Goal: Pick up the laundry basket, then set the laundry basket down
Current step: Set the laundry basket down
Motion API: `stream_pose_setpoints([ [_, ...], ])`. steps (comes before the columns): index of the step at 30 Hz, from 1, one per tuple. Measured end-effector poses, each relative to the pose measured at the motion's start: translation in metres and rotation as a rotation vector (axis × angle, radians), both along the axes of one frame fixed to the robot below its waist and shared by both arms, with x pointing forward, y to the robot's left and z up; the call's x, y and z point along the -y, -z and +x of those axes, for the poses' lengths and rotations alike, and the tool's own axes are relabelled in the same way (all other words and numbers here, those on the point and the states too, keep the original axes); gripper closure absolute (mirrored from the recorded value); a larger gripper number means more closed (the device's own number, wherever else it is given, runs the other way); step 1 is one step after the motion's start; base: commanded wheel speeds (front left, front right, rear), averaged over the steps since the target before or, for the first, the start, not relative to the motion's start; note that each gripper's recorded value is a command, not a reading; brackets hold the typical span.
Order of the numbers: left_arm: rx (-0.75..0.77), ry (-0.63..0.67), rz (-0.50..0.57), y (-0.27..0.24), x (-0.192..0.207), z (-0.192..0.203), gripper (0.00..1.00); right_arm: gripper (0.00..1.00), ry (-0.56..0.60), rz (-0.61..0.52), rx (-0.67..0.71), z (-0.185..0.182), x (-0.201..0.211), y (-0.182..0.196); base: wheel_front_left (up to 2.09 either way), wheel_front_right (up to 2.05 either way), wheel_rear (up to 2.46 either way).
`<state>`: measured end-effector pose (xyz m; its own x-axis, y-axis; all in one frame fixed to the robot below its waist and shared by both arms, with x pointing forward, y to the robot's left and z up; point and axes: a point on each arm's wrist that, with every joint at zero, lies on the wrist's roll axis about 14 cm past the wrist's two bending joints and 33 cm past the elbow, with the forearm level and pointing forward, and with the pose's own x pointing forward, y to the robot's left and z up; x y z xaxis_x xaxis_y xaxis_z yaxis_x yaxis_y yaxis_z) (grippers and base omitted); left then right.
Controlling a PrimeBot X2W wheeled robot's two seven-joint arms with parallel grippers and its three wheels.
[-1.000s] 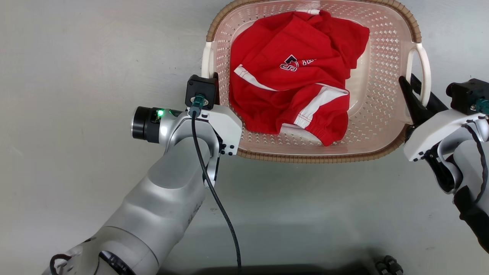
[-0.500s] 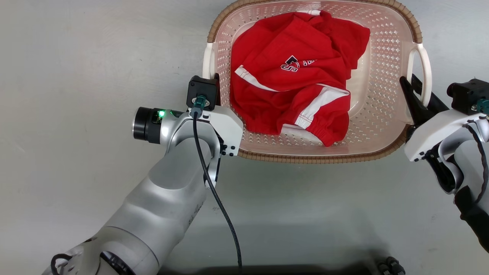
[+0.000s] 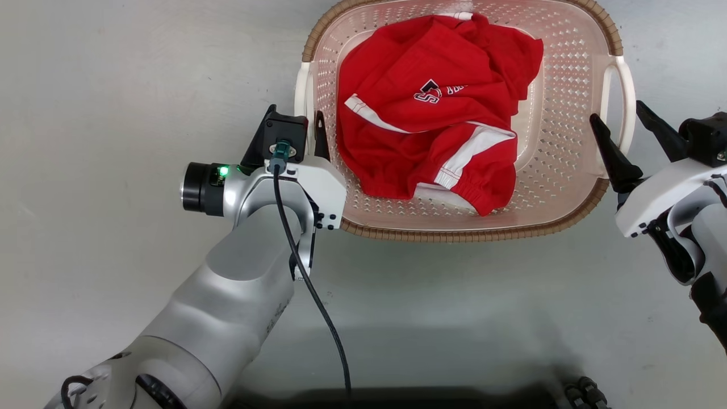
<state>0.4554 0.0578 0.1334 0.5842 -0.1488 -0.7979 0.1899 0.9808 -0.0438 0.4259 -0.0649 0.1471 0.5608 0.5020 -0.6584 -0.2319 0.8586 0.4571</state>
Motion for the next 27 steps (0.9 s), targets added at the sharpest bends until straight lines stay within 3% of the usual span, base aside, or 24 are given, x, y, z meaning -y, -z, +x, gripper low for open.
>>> stream_pose_setpoints([
  [14, -0.015, -0.002, -0.025, 0.002, 0.011, -0.002, 0.0, 0.0, -0.01, 0.011, 0.022, 0.006, -0.004, -0.001, 0.0, 0.0, 0.0],
  [27, 0.062, -0.04, -0.067, -0.033, 0.016, 0.021, 0.0, 0.0, 0.017, 0.032, 0.127, 0.034, -0.006, -0.038, 0.0, 0.0, 0.0],
])
